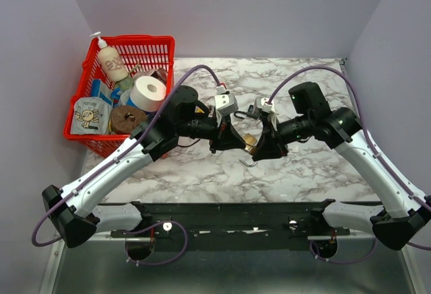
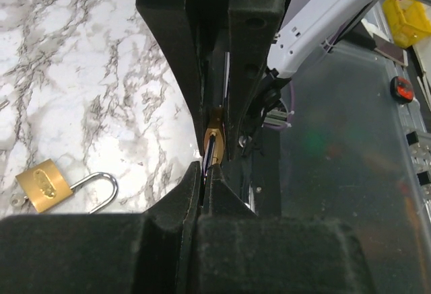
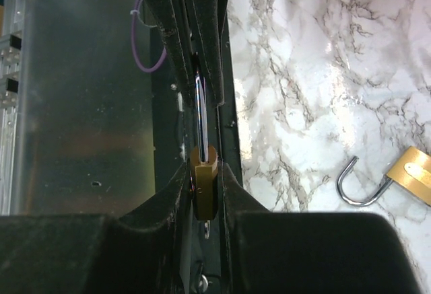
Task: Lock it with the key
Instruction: Lock the lock.
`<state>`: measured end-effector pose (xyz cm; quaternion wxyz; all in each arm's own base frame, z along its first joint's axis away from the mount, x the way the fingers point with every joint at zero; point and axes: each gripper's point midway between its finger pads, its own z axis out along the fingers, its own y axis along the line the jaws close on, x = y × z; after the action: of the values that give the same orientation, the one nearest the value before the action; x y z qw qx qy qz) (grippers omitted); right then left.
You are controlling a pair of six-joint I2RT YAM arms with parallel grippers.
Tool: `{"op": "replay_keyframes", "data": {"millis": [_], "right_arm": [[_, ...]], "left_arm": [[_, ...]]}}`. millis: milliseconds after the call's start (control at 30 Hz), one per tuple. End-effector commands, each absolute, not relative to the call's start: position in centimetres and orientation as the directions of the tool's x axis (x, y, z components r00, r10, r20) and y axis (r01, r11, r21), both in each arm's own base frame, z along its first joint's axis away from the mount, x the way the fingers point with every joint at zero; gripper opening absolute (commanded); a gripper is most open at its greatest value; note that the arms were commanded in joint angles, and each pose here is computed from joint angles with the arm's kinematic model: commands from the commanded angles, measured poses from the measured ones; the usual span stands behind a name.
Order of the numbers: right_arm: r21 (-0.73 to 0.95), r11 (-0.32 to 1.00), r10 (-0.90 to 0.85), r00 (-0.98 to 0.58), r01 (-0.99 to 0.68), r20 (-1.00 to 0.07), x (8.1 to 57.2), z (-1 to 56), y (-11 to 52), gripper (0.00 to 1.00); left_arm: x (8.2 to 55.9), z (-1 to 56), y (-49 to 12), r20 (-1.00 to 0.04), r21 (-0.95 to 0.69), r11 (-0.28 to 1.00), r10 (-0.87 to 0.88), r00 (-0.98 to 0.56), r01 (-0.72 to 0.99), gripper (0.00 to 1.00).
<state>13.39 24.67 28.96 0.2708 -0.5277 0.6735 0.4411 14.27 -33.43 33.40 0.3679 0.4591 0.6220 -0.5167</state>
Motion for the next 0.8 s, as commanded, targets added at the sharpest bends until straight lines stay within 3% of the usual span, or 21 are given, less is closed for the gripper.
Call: {"op": "replay_keyframes", "data": {"millis": [0,233,333,400,533,767], "right_arm": [[0.179,-0.014,-0.37,-0.161,-0.984,-0.915,15.0,30.9,27.4,0.01],[0.202,0.033,-0.379,-0.199,-0.979,-0.904,15.5,31.2,26.7,0.02],[0.231,0.041,-0.4,-0.228,-0.972,-0.888,15.4,30.5,26.5,0.26],[0.252,0.059,-0.406,-0.253,-0.966,-0.878,15.6,30.2,26.2,0.32],[0.281,0.098,-0.413,-0.296,-0.955,-0.861,16.5,30.2,25.6,0.58],[0.254,0.113,-0.416,-0.278,-0.961,-0.866,16.7,30.8,24.4,0.61]], "left_arm": [[16.1,34.5,-34.6,-0.948,-0.266,0.056,0.165,-0.272,0.962,0.0],[17.6,34.6,-33.0,-0.945,-0.286,0.079,0.142,-0.295,0.955,0.0],[18.2,35.0,-32.3,-0.954,-0.26,0.086,0.134,-0.27,0.962,0.0],[18.1,35.2,-31.9,-0.96,-0.235,0.079,0.135,-0.244,0.969,0.0],[17.7,34.8,-31.1,-0.96,-0.219,0.068,0.162,-0.228,0.973,0.0],[17.5,34.1,-30.0,-0.956,-0.228,0.071,0.174,-0.237,0.971,0.0]]}}
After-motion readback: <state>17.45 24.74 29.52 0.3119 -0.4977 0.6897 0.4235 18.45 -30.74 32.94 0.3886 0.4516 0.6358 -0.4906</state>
